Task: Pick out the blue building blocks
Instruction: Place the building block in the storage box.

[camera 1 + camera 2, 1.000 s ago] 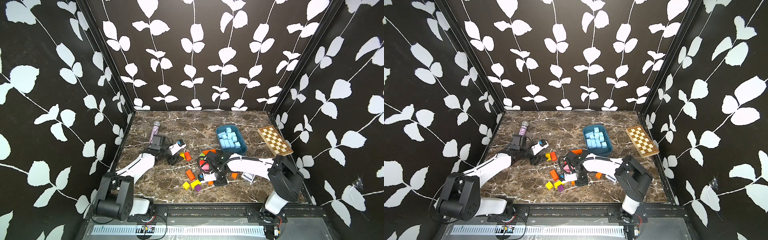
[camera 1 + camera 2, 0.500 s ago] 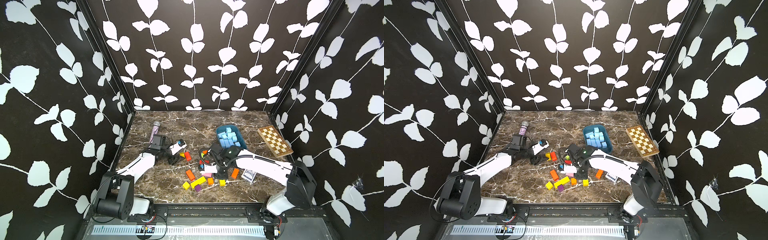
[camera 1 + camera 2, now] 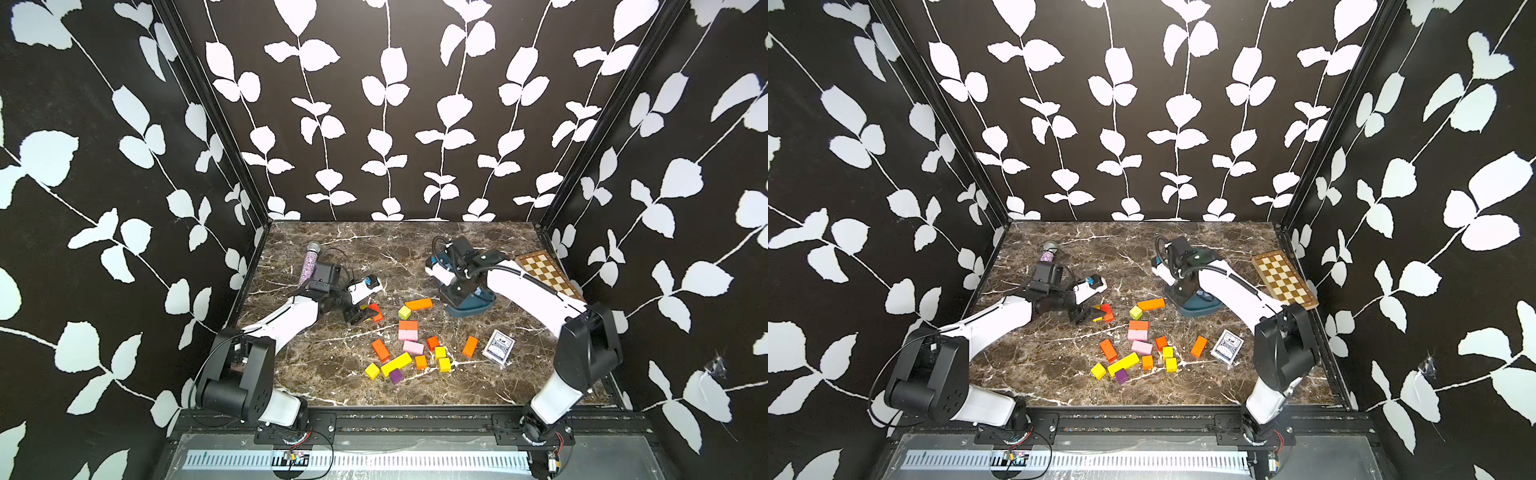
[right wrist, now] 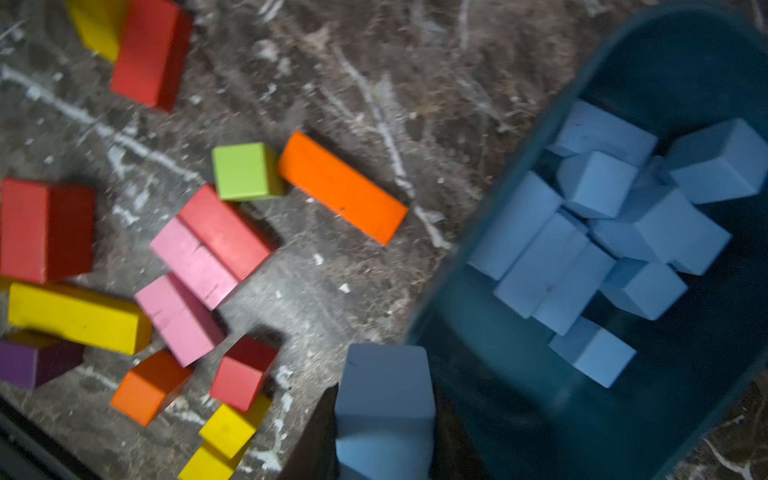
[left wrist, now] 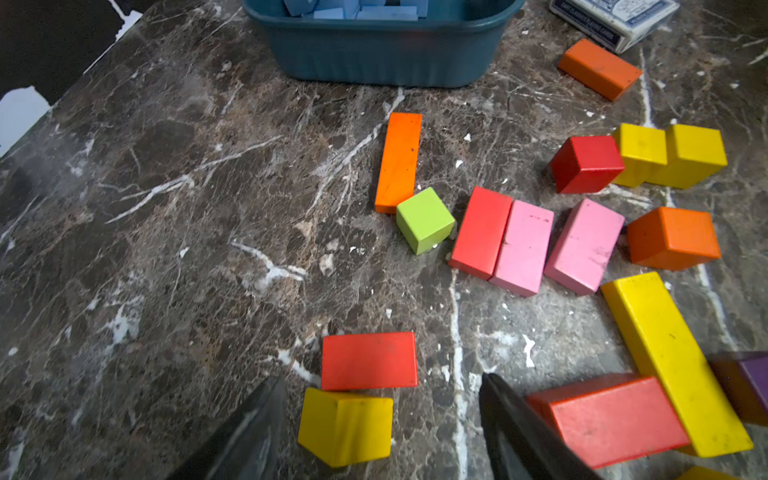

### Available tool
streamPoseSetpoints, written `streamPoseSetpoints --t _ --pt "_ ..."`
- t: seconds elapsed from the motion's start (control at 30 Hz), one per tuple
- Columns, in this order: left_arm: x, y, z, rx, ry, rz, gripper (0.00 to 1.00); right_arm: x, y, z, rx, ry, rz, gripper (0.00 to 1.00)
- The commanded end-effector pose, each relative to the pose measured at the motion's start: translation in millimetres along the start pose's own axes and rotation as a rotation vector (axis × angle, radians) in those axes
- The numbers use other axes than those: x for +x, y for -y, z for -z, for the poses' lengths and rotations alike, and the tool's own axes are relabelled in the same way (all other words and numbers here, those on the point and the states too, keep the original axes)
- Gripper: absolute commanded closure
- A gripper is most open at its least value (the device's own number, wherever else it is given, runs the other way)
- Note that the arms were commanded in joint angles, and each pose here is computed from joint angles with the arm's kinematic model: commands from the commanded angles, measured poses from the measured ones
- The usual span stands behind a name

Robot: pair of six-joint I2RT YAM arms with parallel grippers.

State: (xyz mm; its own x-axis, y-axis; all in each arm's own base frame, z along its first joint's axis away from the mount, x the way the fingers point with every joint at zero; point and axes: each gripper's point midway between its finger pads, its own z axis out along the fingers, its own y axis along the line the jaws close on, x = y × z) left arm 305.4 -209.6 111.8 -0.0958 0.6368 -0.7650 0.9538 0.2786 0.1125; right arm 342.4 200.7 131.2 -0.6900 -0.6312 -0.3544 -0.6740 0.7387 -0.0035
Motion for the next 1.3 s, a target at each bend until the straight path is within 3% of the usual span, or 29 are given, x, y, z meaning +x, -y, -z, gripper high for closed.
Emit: streamPoseSetpoints --t 0.0,0.27,0.8,1.1,1.27 --pt "-16 -2 -2 0.010 0.020 -0.059 0.23 -8 32 3 0.049 0.006 -0.193 0.95" --pt "-25 -7 -12 0.022 0.020 -0.080 0.21 3 90 -13 0.116 -0.058 -0.403 0.94" --pt "-24 -11 -18 0.023 0.009 -0.079 0.21 -11 110 -56 0.125 -0.089 -0.470 0.89" --pt "-24 -13 -19 0.020 0.009 -0.081 0.21 -10 114 -64 0.132 -0.102 -0.483 0.81" --pt "-24 -15 -19 0.018 0.009 -0.081 0.21 -10 115 -62 0.141 -0.099 -0.488 0.66"
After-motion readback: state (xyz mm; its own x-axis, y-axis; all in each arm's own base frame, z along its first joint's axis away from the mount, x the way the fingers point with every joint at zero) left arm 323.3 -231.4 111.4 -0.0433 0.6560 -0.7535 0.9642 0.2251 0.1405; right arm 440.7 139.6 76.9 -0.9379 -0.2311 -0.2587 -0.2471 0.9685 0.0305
